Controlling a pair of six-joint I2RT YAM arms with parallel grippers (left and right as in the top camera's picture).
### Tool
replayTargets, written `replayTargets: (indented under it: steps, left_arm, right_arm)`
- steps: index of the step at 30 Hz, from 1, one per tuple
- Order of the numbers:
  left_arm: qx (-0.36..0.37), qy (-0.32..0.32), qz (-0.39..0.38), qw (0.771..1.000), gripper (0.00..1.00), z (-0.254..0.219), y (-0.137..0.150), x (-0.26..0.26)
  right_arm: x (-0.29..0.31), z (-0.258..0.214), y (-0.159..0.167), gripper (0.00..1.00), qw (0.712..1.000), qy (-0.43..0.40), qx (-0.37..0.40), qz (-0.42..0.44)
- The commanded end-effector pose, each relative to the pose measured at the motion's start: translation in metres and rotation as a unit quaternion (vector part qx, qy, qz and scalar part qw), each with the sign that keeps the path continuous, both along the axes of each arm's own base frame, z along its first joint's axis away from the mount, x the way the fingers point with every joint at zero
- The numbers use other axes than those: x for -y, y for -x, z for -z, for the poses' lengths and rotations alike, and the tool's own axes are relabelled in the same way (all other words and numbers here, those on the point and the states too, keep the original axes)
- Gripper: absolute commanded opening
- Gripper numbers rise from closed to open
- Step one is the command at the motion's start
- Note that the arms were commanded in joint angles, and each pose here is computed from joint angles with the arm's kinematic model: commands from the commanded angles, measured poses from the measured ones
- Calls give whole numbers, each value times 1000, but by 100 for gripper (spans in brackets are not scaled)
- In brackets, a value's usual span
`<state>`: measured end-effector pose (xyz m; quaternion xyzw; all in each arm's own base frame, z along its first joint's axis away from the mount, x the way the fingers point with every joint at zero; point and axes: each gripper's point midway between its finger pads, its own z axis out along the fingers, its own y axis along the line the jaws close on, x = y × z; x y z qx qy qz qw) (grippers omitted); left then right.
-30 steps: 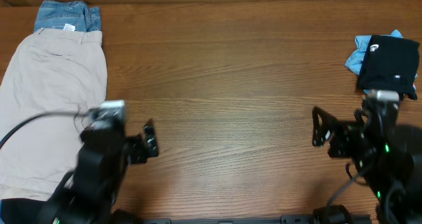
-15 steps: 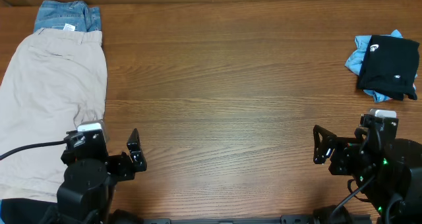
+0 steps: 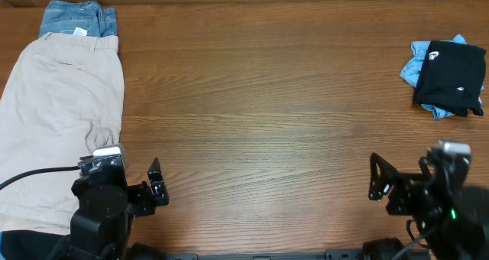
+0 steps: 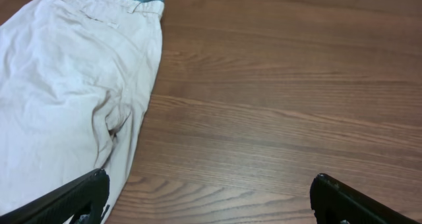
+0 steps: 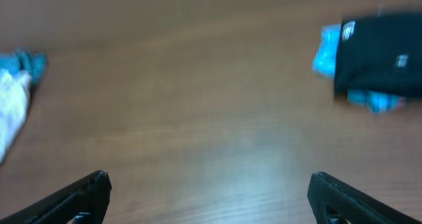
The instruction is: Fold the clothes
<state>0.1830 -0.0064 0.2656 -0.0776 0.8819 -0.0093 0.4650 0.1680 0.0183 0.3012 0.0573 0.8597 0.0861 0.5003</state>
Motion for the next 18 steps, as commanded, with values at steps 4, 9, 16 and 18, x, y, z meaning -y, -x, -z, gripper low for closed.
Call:
replayTargets:
  steps: [4, 9, 16, 18]
  left_arm:
    - [0, -3, -11, 1000, 100, 3, 0, -4]
    - [0, -3, -11, 1000, 100, 3, 0, -4]
    - [0, -3, -11, 1000, 100, 3, 0, -4]
    - [0, -3, -11, 1000, 100, 3, 0, -4]
  right_arm:
    - [5, 32, -1, 100, 994, 23, 106, -1]
    - [-3, 68, -24, 100, 986, 11, 168, -16]
    - [-8, 91, -60, 100, 972, 34, 229, -29]
    - [-9, 97, -67, 100, 966, 53, 250, -34]
